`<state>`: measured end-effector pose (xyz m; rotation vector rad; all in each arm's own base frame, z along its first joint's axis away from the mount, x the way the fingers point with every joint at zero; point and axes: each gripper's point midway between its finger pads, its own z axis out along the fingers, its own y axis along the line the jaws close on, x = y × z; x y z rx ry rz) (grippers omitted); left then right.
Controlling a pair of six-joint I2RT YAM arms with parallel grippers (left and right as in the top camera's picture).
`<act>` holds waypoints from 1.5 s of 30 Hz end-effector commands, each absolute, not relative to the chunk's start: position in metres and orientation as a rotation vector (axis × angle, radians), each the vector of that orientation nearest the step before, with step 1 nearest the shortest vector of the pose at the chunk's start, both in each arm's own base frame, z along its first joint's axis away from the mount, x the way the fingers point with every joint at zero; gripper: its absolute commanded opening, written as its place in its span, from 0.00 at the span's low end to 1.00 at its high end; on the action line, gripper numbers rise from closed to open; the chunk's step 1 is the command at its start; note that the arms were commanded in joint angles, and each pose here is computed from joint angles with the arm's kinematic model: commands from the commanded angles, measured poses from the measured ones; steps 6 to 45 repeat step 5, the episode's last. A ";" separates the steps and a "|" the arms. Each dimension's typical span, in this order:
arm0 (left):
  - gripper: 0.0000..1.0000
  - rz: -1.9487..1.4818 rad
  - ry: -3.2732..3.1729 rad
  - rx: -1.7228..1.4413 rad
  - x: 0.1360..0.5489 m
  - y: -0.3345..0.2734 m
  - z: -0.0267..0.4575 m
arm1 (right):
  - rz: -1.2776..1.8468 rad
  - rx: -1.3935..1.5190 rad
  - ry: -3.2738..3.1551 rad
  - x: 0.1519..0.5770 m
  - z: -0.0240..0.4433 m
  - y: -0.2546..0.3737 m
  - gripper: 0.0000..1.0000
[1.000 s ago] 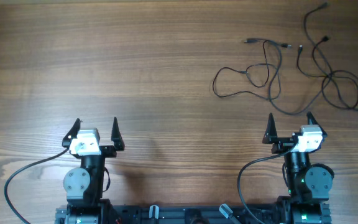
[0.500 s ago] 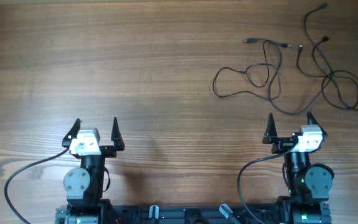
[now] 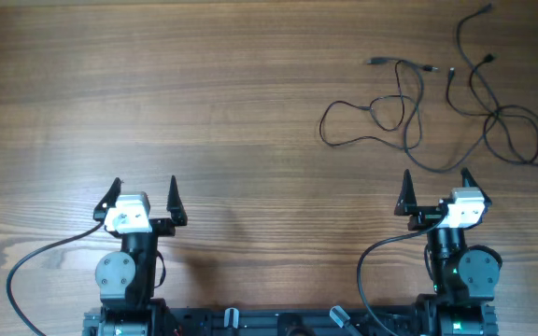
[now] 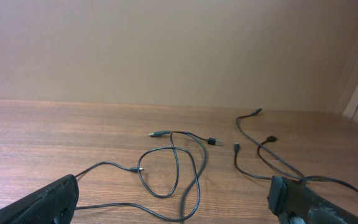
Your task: Untangle cables
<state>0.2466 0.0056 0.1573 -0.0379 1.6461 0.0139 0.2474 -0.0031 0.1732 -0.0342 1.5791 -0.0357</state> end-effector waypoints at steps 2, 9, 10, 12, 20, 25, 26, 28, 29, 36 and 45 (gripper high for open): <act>1.00 0.022 1.653 -0.015 0.247 0.004 0.155 | -0.010 -0.031 1.566 0.247 0.176 0.000 1.00; 1.00 0.023 1.653 -0.016 0.247 0.004 0.155 | -0.010 -0.031 1.566 0.247 0.176 0.000 1.00; 1.00 0.023 1.653 -0.016 0.247 0.004 0.155 | -0.010 -0.031 1.566 0.247 0.176 0.000 1.00; 1.00 0.023 1.653 -0.016 0.247 0.004 0.155 | -0.010 -0.031 1.566 0.247 0.176 0.000 1.00; 1.00 0.023 1.653 -0.016 0.247 0.004 0.155 | -0.010 -0.031 1.566 0.247 0.176 0.000 1.00; 1.00 0.023 1.653 -0.016 0.247 0.004 0.155 | -0.010 -0.031 1.566 0.247 0.176 0.000 1.00; 1.00 0.023 1.653 -0.016 0.247 0.004 0.155 | -0.010 -0.031 1.566 0.247 0.176 0.000 1.00; 1.00 0.023 1.653 -0.016 0.247 0.004 0.155 | -0.010 -0.031 1.566 0.247 0.176 0.000 1.00; 1.00 0.023 1.653 -0.016 0.247 0.004 0.155 | -0.010 -0.031 1.566 0.247 0.176 0.000 1.00; 1.00 0.023 1.653 -0.016 0.247 0.004 0.155 | -0.010 -0.031 1.566 0.247 0.176 0.000 1.00; 1.00 0.023 1.653 -0.016 0.247 0.004 0.155 | -0.010 -0.031 1.566 0.247 0.176 0.000 1.00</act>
